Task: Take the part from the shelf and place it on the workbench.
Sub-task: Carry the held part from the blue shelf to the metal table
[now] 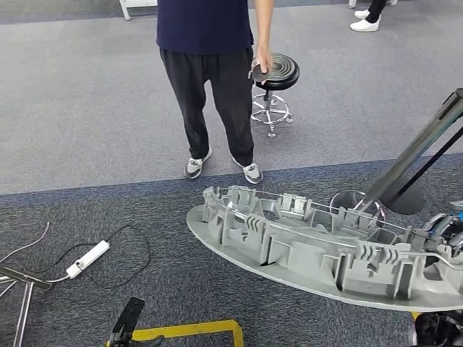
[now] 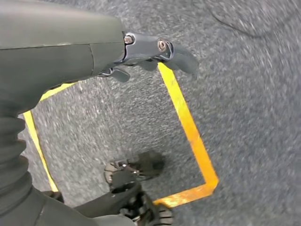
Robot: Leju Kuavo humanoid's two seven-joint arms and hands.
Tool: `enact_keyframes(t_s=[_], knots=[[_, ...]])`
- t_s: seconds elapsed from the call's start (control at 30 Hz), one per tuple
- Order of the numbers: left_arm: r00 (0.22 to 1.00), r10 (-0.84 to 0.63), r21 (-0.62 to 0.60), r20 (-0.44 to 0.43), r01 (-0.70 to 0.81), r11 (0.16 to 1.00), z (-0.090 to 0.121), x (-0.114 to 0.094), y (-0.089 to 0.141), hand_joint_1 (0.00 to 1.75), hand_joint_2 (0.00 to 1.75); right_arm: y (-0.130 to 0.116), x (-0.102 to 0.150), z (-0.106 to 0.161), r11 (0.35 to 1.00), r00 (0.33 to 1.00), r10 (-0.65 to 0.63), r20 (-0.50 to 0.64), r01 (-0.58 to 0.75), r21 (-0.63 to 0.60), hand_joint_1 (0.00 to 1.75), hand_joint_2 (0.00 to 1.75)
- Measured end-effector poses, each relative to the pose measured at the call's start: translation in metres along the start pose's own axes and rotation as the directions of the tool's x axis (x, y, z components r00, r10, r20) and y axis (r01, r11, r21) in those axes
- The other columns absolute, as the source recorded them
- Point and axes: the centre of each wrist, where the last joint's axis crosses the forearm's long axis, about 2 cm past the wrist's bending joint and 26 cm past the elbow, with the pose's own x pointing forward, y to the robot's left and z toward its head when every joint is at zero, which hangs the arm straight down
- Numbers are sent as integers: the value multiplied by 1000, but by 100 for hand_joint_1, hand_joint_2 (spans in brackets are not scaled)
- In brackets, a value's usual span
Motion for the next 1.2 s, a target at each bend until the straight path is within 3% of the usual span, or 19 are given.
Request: enact_keyframes(t_s=[0.43, 0.6, 1.2], knots=[[995, 94, 29, -16, -94, 995, 5, -5, -8, 0, 175, -6, -3, 6, 1000, 1000, -7, -21, 7, -6, 175, 175], [995, 88, 29, -37, -87, 996, 8, -10, -9, 0, 175, -6, -3, 8, 1000, 1000, -5, -26, 5, -9, 175, 175], [999, 38, 64, 4, -38, 997, 1, 0, -2, 0, 175, -10, -3, 8, 1000, 1000, -11, -5, 11, -17, 175, 175]])
